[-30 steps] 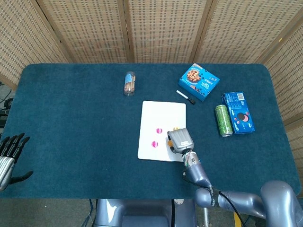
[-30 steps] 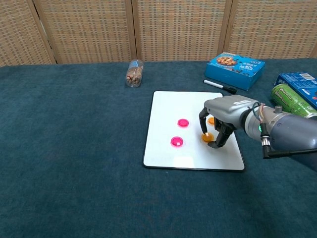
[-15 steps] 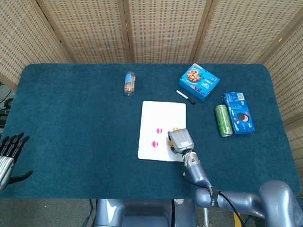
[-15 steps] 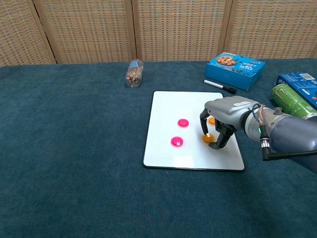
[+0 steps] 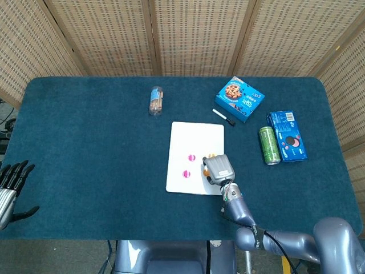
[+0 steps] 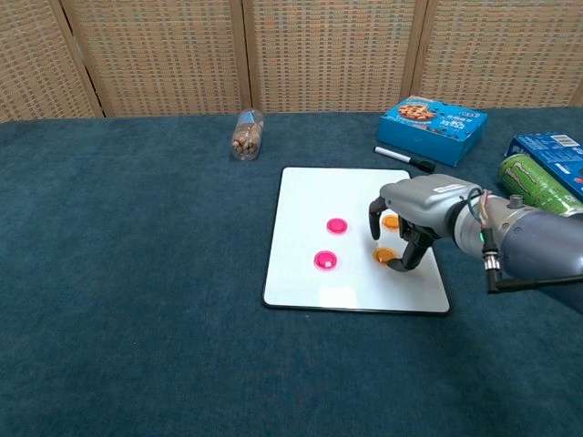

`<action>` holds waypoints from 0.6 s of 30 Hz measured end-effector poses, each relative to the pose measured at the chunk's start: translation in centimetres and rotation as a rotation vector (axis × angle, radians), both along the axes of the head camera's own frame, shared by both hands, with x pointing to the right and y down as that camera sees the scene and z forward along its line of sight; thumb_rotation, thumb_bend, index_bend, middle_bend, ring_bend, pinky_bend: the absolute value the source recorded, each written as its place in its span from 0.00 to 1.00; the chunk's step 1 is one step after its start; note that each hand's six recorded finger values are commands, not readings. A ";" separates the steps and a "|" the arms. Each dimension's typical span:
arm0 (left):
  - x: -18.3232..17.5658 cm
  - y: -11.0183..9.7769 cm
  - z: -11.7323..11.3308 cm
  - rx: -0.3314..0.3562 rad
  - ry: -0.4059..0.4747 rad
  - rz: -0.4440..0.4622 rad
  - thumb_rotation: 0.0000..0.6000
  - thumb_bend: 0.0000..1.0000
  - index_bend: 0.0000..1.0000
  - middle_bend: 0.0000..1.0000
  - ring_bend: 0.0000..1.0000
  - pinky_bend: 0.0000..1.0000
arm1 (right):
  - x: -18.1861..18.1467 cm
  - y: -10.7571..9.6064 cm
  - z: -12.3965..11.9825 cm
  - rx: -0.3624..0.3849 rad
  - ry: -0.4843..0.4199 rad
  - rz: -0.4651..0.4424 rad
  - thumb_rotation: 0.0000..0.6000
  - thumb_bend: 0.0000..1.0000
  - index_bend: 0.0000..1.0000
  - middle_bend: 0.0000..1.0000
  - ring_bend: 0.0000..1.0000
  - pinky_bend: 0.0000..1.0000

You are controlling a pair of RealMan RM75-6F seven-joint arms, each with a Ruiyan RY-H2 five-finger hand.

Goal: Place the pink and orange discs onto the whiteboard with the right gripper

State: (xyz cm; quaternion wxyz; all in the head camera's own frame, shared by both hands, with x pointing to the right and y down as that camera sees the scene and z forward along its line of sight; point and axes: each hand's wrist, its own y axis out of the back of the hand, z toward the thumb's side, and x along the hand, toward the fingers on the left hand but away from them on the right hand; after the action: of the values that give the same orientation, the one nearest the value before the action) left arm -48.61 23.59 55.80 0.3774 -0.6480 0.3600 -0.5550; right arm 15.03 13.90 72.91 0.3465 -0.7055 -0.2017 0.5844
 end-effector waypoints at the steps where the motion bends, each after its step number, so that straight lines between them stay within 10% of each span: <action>1: 0.0 0.0 0.0 0.000 0.000 0.000 1.00 0.00 0.00 0.00 0.00 0.00 | 0.0 0.0 0.0 0.001 -0.001 0.000 1.00 0.36 0.33 0.97 0.95 1.00; 10: -0.1 -0.1 -0.1 0.000 0.004 -0.005 1.00 0.00 0.00 0.00 0.00 0.00 | -0.3 -0.1 -1.6 0.026 -0.055 -0.001 1.00 0.36 0.33 0.97 0.95 1.00; 18: -0.3 -0.1 -0.5 0.009 0.021 -0.011 1.00 0.00 0.00 0.00 0.00 0.00 | 2.0 -1.2 -7.8 0.168 -0.177 -0.019 1.00 0.36 0.33 0.90 0.92 1.00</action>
State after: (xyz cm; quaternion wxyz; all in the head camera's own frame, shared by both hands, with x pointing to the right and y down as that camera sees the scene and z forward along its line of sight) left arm -48.88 23.51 55.31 0.3734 -0.6500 0.3700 -0.5487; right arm 17.07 12.74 65.13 0.3909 -0.7247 -0.2728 0.4976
